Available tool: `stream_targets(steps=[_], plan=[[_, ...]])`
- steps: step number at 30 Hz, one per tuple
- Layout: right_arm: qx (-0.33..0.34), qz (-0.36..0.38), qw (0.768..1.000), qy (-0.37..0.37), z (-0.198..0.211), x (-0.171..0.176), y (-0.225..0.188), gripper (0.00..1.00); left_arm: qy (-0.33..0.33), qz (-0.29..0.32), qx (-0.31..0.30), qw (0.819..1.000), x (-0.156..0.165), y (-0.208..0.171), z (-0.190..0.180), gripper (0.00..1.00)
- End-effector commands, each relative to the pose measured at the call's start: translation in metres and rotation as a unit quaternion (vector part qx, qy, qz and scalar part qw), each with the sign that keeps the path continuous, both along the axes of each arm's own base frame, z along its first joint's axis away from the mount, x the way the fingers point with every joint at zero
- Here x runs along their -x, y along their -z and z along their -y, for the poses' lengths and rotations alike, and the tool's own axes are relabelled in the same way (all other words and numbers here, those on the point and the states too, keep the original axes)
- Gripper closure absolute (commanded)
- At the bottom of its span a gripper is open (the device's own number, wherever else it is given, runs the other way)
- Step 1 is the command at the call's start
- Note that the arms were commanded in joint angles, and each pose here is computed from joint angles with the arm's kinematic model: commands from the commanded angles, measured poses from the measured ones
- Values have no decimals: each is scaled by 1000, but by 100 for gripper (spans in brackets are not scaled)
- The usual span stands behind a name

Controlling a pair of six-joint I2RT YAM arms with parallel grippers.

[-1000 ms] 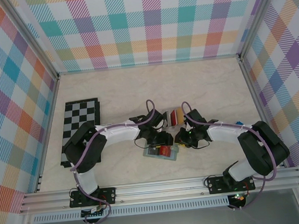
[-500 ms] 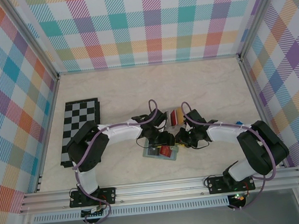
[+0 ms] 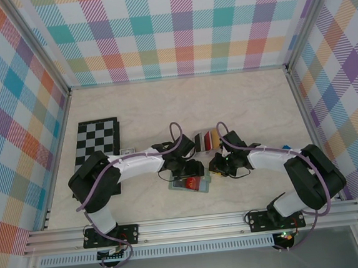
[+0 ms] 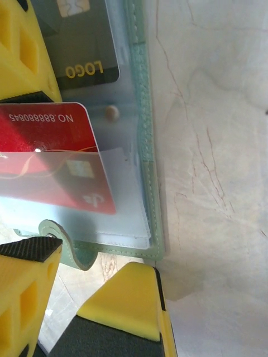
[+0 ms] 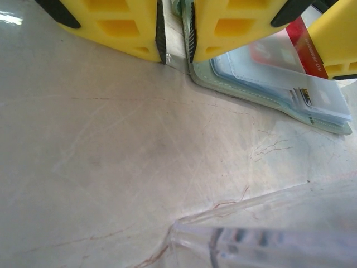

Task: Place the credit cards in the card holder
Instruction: Insert the credit card into the card slot.

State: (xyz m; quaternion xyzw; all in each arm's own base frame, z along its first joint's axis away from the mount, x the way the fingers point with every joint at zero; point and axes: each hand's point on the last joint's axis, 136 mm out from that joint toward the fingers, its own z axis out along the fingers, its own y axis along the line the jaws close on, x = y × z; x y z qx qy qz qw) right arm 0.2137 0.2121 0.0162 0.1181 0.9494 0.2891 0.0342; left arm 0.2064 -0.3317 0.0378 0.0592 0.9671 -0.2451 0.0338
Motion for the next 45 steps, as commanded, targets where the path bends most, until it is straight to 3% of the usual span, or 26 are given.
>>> stream_targets(steps=[1, 8, 14, 20, 25, 32, 37, 40, 45], plan=[[-8, -7, 1000, -24, -6, 6, -5, 79, -2, -6, 5, 1000, 7, -2, 0, 42], [-23, -14, 999, -30, -15, 8, -7, 79, -62, -14, 33, 997, -4, 2, 10, 48], [-29, -25, 999, -31, -21, 12, -4, 79, -123, -8, 67, 990, -13, 0, 16, 47], [23, -15, 1000, -1, -2, 11, -1, 79, -136, 13, 56, 989, -15, -2, 9, 46], [49, 40, 998, 2, 12, 5, -28, 76, -140, 16, 60, 988, -12, 1, 7, 48], [-70, 50, 996, 1, -19, 6, -57, 89, -162, 53, 56, 984, -14, -6, 7, 42], [-34, 24, 999, 33, -7, 9, -42, 92, -154, 58, 74, 984, -13, -7, 19, 41], [-17, 20, 999, 46, 2, 12, -33, 91, -149, 54, 80, 984, -12, -6, 26, 44], [27, -17, 998, 54, 14, 21, -15, 91, -152, 44, 61, 986, -10, 2, 25, 62]])
